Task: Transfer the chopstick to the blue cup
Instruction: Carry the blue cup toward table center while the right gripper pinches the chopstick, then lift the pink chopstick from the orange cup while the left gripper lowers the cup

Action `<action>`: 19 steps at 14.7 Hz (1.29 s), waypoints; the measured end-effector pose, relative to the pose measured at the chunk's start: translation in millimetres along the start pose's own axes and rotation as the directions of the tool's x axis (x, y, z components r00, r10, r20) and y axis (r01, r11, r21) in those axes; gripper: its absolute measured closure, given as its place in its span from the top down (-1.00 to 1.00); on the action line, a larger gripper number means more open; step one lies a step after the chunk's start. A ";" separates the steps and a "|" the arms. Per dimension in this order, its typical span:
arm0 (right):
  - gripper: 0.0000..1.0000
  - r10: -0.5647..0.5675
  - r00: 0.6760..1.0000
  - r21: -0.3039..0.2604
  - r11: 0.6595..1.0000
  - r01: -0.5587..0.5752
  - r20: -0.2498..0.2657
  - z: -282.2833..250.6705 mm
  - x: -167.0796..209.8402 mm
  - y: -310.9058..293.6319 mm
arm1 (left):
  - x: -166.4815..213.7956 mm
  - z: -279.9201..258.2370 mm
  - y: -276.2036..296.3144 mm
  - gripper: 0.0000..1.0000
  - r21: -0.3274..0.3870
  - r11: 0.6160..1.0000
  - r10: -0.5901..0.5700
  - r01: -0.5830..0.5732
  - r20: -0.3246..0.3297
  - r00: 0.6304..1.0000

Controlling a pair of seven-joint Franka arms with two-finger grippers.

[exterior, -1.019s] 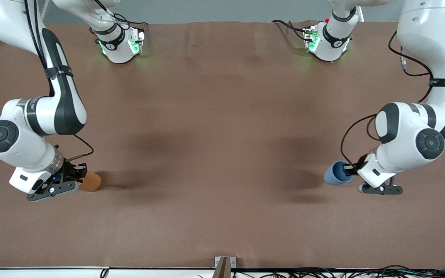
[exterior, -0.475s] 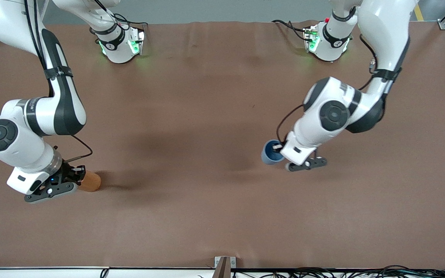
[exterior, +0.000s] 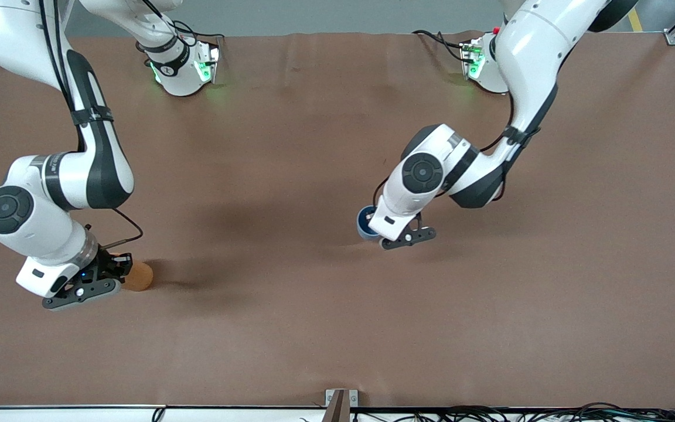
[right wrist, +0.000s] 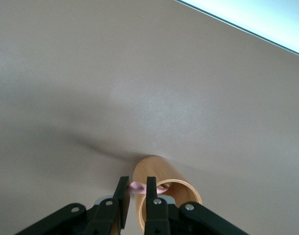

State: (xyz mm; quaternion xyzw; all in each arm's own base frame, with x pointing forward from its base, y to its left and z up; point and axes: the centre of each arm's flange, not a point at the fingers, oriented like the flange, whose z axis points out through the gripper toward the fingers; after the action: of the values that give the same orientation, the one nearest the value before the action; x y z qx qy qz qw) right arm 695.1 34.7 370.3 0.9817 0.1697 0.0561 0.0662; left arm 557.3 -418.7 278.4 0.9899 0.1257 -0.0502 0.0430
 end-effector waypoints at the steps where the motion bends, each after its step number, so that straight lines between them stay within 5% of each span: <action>1: -0.69 0.000 1.000 -0.001 1.000 0.000 -0.001 -0.3 0.1 0.3 | -1.8 5.6 5.4 -0.90 -0.005 1.000 -0.003 0.003 -0.002 1.000; 7: -0.80 0.020 1.000 -0.016 1.000 -0.020 -0.020 -21.0 -0.2 16.6 | -8.8 20.0 19.9 -0.90 -0.017 0.999 -0.032 0.031 -0.040 0.999; 12: -0.80 0.068 0.997 -0.023 0.997 -0.069 -0.035 -146.7 -29.7 39.7 | -9.2 27.4 20.3 -0.87 -0.016 0.999 -0.035 0.034 -0.035 0.999; 14: -0.80 0.088 0.994 -0.017 0.996 -0.089 -0.067 -212.4 -54.4 42.0 | -8.3 27.4 20.4 -0.63 -0.021 0.999 -0.036 0.035 -0.037 0.999; 16: -0.80 0.114 0.988 0.025 0.993 -0.112 -0.101 -261.1 -78.6 40.3 | -4.8 23.7 20.2 -0.17 -0.029 0.999 -0.041 0.040 -0.043 0.998; 19: -0.80 0.148 0.977 0.097 0.986 -0.134 -0.151 -283.0 -91.0 38.0 | 13.2 -12.1 12.3 0.36 -0.033 0.998 -0.050 0.048 -0.077 0.996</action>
State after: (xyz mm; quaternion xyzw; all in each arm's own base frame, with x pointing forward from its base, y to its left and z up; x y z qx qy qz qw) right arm 584.7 -0.4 646.6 0.9857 0.1066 0.1306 0.0058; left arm 574.2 -426.1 289.8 0.9869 0.1521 -0.0108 0.0524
